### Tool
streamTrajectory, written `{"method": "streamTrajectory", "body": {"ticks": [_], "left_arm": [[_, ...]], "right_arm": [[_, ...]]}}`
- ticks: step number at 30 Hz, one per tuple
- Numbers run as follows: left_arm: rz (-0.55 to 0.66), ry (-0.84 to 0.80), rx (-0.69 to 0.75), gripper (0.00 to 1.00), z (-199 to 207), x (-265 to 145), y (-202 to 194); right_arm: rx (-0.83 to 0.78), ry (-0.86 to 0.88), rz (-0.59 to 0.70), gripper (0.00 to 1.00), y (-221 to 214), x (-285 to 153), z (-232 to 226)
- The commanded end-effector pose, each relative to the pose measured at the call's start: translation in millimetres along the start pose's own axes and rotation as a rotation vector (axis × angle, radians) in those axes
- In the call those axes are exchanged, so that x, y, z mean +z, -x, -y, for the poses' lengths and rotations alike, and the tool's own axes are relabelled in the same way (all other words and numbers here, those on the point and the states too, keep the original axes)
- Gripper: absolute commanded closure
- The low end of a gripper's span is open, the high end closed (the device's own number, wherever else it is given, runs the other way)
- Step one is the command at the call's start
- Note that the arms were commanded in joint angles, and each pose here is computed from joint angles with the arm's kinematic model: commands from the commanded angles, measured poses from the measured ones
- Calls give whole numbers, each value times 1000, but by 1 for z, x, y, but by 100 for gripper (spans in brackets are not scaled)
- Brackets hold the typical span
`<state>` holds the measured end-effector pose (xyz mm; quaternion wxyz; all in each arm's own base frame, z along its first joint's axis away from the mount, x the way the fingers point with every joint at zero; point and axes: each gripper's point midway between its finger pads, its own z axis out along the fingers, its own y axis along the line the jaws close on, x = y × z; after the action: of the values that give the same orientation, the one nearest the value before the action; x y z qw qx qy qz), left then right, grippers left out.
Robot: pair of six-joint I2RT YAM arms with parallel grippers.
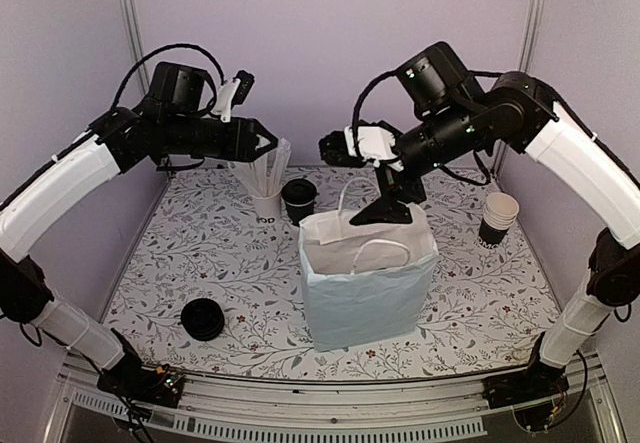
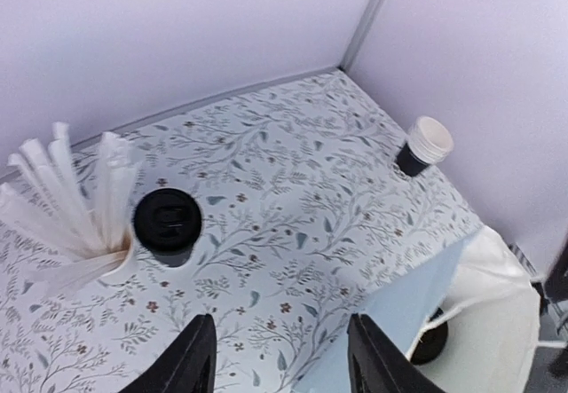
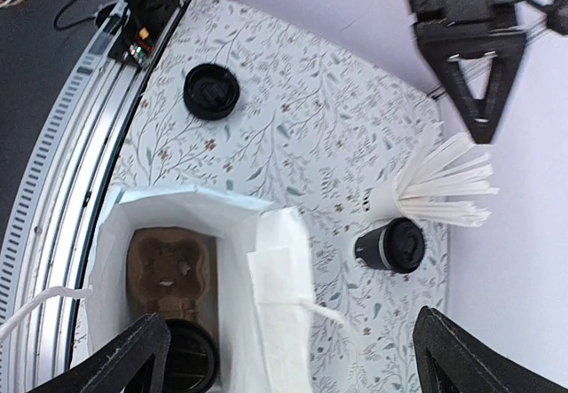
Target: Pack the takeout coffee
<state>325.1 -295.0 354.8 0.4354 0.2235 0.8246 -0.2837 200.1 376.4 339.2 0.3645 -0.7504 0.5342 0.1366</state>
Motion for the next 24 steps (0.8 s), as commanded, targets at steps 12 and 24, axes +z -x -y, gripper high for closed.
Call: {"method": "streamTrajectory", "body": {"ticks": [12, 24], "left_arm": [[78, 349, -179, 54, -177, -8, 27], [77, 222, -211, 64, -233, 68, 66]], "right_arm": [[163, -340, 227, 1, -8, -122, 122], [471, -494, 157, 1, -121, -148, 144]]}}
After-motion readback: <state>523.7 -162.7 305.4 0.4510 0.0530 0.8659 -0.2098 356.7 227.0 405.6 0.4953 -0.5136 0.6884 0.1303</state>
